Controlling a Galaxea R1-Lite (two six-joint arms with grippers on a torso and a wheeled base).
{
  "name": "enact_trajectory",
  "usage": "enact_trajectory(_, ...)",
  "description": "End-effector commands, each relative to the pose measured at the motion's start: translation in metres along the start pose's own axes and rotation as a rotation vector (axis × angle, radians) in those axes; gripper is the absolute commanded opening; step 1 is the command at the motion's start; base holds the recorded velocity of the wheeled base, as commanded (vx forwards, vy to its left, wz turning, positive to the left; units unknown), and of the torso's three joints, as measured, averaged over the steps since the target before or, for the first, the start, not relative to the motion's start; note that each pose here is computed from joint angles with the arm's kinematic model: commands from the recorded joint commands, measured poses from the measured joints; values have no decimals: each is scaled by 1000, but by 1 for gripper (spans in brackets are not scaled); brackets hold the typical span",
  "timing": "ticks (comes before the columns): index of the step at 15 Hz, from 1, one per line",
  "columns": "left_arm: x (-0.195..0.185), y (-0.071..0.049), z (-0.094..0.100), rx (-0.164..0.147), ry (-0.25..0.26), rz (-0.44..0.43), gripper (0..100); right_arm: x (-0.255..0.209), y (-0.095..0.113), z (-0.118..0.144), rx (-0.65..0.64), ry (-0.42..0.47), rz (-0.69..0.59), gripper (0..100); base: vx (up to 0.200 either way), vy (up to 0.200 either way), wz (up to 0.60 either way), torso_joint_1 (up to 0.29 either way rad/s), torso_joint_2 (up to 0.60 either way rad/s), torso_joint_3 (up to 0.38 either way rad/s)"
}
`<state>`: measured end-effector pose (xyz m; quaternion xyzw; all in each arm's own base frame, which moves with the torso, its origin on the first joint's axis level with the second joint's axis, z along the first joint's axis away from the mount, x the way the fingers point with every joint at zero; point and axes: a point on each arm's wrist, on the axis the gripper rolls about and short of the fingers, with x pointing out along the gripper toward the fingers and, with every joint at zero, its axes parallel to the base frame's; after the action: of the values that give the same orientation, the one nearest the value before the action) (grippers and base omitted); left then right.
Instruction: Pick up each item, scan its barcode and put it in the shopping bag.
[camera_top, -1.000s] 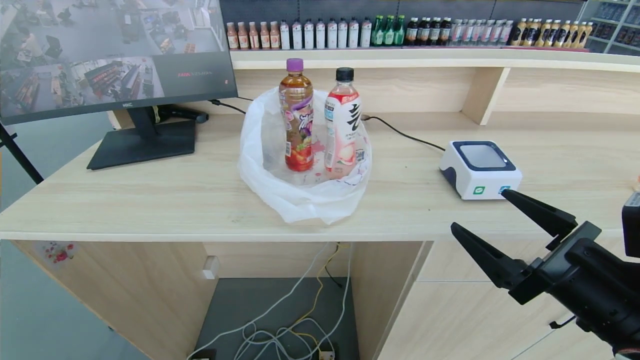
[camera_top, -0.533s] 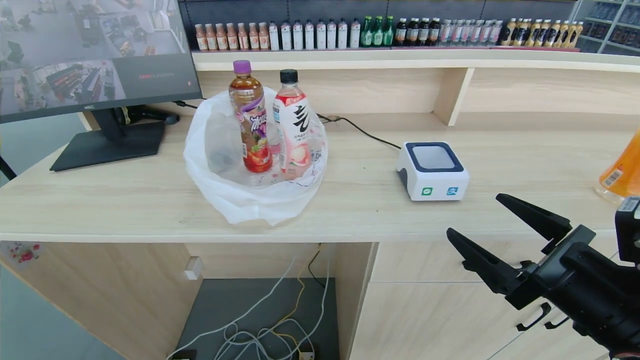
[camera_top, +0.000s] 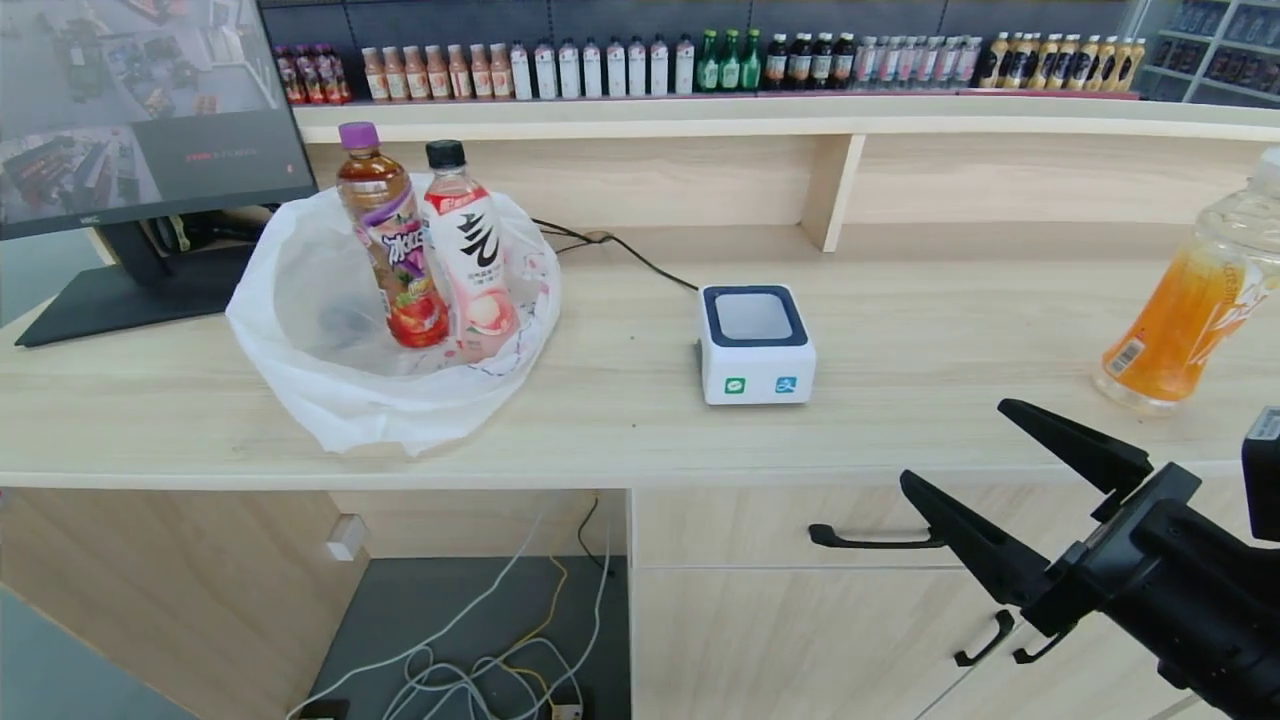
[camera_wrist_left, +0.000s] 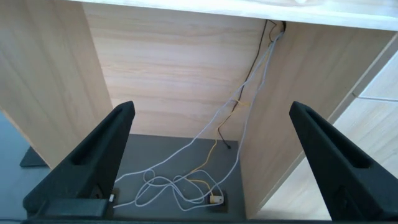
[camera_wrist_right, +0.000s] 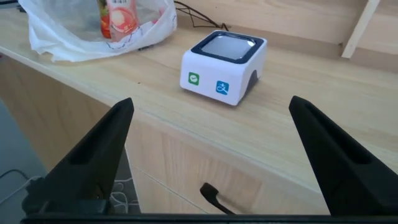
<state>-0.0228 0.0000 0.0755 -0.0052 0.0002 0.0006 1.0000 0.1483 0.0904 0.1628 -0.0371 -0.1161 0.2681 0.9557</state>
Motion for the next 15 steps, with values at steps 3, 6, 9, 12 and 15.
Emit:
enact_trajectory(3, 0, 0, 0, 0, 0, 0, 100, 5, 5, 2, 6, -14, 28, 100, 0, -200, 0, 4, 4, -1)
enact_trajectory(6, 0, 0, 0, 1, 0, 0, 100, 2, 6, 3, 7, -19, 35, 100, 0, -200, 0, -1, -1, -2)
enact_trajectory(9, 0, 0, 0, 0, 0, 0, 100, 3, 7, 2, 8, -15, 37, 100, 0, -200, 0, 1, 4, 1)
enact_trajectory(12, 0, 0, 0, 0, 0, 0, 100, 6, -5, 2, -6, -11, -28, 100, 0, -200, 0, 2, 1, 2)
enact_trajectory(15, 0, 0, 0, 0, 0, 0, 100, 19, -13, 2, -14, -20, -65, 100, 0, -200, 0, -1, 4, 4)
